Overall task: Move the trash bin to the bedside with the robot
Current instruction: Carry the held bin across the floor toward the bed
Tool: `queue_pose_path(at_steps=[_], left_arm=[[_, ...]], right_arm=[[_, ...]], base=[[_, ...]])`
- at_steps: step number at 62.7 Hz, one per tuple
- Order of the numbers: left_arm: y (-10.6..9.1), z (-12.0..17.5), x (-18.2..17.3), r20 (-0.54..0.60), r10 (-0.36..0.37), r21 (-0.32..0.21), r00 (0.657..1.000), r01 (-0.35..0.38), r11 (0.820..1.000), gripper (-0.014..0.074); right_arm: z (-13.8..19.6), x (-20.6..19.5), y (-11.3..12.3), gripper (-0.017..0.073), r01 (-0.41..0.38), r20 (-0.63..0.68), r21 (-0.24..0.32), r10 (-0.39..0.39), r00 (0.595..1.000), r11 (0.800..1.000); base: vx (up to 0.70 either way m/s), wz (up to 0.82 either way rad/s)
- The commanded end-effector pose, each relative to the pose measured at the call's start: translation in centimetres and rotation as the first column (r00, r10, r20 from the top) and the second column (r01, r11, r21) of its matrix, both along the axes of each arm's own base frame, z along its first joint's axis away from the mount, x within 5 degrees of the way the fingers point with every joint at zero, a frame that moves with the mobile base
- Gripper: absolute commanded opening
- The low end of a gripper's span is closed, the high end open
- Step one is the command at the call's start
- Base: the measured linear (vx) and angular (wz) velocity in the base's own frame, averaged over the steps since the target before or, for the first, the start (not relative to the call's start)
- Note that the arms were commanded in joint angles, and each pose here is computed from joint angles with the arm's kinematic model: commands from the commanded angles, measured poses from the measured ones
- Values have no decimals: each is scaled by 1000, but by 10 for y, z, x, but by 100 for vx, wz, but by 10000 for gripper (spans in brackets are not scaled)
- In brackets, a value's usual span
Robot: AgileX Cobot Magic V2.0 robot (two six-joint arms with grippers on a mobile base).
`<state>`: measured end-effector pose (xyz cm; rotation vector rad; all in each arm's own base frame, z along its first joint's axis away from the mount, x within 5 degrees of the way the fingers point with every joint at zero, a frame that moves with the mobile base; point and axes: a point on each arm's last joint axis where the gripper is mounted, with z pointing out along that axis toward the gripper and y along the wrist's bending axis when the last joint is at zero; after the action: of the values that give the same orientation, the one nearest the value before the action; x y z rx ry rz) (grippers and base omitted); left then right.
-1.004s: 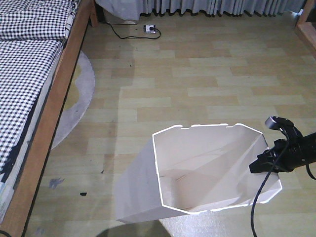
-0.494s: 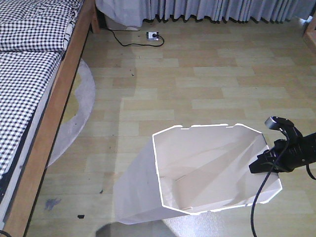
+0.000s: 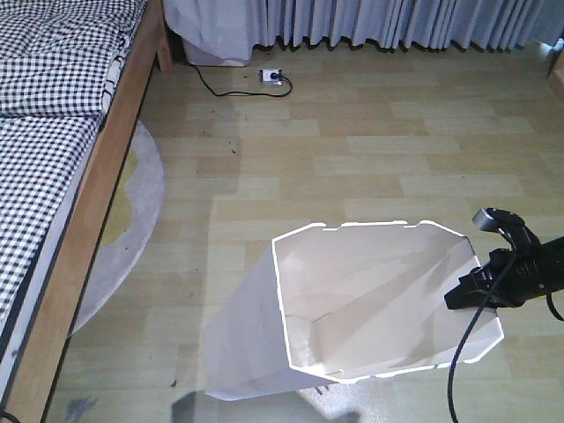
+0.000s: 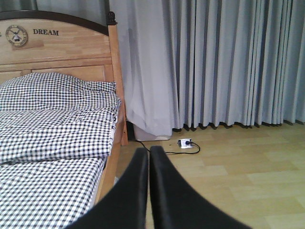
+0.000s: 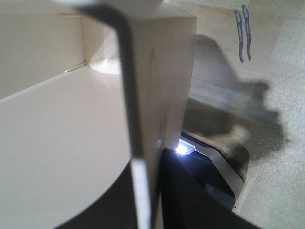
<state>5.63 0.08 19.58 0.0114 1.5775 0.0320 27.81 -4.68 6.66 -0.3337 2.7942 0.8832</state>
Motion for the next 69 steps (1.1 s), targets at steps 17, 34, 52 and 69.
queue_pose_path(at_steps=[17, 34, 52, 69], left_arm=[[-1, 3, 0, 70, -8, -22, 998, 10, 1000, -6], [-1, 3, 0, 70, -8, -22, 998, 10, 1000, -6], [-1, 3, 0, 70, -8, -22, 998, 10, 1000, -6], [-1, 3, 0, 70, -8, -22, 998, 10, 1000, -6]], right_arm=[[34, 4, 13, -3, 12, 28, 222, -19, 999, 975], [34, 4, 13, -3, 12, 28, 222, -19, 999, 975], [34, 4, 13, -3, 12, 28, 222, -19, 999, 975], [34, 4, 13, -3, 12, 28, 222, -19, 999, 975]], base=[[24, -4], [25, -4], [24, -3], [22, -4]])
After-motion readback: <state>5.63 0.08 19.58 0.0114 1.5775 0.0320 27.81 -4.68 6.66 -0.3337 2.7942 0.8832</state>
